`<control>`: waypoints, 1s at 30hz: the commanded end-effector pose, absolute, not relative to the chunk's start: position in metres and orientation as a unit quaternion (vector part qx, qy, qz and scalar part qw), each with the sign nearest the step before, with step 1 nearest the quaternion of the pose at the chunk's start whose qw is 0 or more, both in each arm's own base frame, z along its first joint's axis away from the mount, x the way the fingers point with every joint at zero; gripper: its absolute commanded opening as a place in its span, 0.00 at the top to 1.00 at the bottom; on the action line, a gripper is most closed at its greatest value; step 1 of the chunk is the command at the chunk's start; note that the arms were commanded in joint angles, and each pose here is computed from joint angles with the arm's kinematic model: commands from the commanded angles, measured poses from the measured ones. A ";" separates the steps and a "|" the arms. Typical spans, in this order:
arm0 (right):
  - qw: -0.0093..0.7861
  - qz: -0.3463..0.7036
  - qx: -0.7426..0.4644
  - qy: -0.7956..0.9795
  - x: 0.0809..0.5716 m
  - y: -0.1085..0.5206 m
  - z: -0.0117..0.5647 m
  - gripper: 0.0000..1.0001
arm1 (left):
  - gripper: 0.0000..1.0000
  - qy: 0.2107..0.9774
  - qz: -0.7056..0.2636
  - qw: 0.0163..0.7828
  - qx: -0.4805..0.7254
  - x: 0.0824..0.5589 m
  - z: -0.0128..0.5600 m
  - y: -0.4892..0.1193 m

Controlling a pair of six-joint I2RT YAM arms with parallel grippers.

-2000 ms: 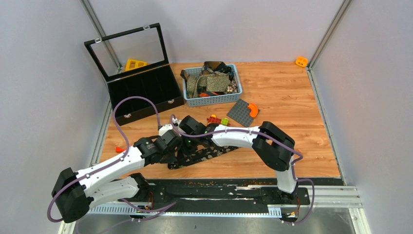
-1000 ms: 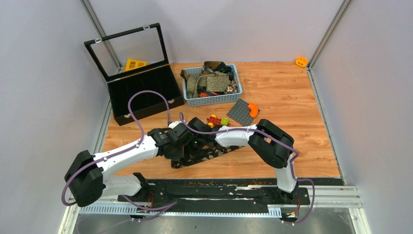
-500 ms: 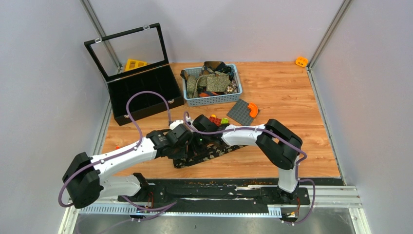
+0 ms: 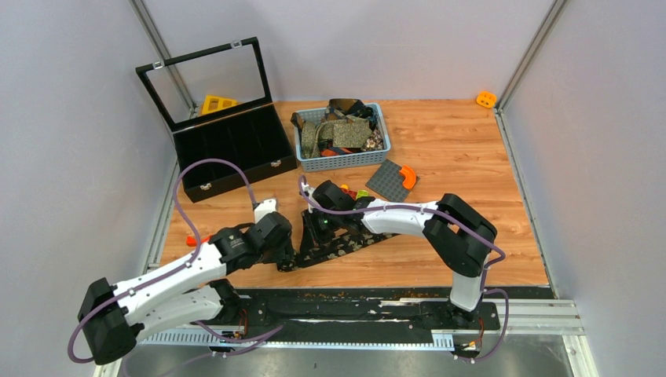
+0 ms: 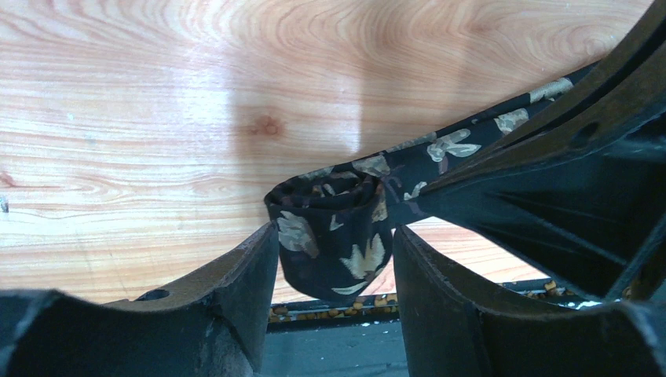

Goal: Roll the ties
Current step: Roll the tie at the center of the board.

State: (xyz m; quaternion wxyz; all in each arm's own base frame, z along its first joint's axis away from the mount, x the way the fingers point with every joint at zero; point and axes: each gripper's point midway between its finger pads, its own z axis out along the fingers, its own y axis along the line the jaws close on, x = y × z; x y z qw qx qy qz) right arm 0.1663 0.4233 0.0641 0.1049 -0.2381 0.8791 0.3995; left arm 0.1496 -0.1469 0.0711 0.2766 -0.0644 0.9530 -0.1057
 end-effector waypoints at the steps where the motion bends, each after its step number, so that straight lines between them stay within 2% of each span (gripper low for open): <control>1: 0.128 0.407 -0.244 0.871 0.170 0.424 0.083 0.99 | 0.36 0.938 -0.118 0.310 -0.097 0.154 0.078 -0.139; 7: 0.130 0.404 -0.247 0.871 0.171 0.424 0.085 0.99 | 0.29 0.920 -0.133 0.340 -0.142 0.153 0.084 -0.123; 8: 0.130 0.402 -0.248 0.871 0.171 0.424 0.085 0.99 | 0.21 0.915 -0.142 0.344 -0.153 0.152 0.084 -0.122; 9: 0.131 0.402 -0.249 0.871 0.172 0.424 0.086 0.99 | 0.09 0.911 -0.152 0.346 -0.163 0.151 0.083 -0.121; 10: 0.132 0.401 -0.249 0.872 0.172 0.424 0.086 0.99 | 0.03 0.906 -0.164 0.347 -0.176 0.150 0.081 -0.121; 11: 0.132 0.400 -0.250 0.872 0.172 0.424 0.087 0.99 | 0.01 0.902 -0.175 0.348 -0.186 0.148 0.079 -0.120; 14: 0.133 0.398 -0.250 0.873 0.173 0.423 0.087 0.99 | 0.02 0.888 -0.213 0.352 -0.204 0.146 0.073 -0.123; 20: 0.130 0.395 -0.250 0.875 0.173 0.423 0.084 0.99 | 0.12 0.871 -0.249 0.359 -0.225 0.143 0.066 -0.121; 30: 0.127 0.392 -0.249 0.877 0.173 0.424 0.079 0.99 | 0.19 0.886 -0.241 0.337 -0.208 0.141 0.047 -0.130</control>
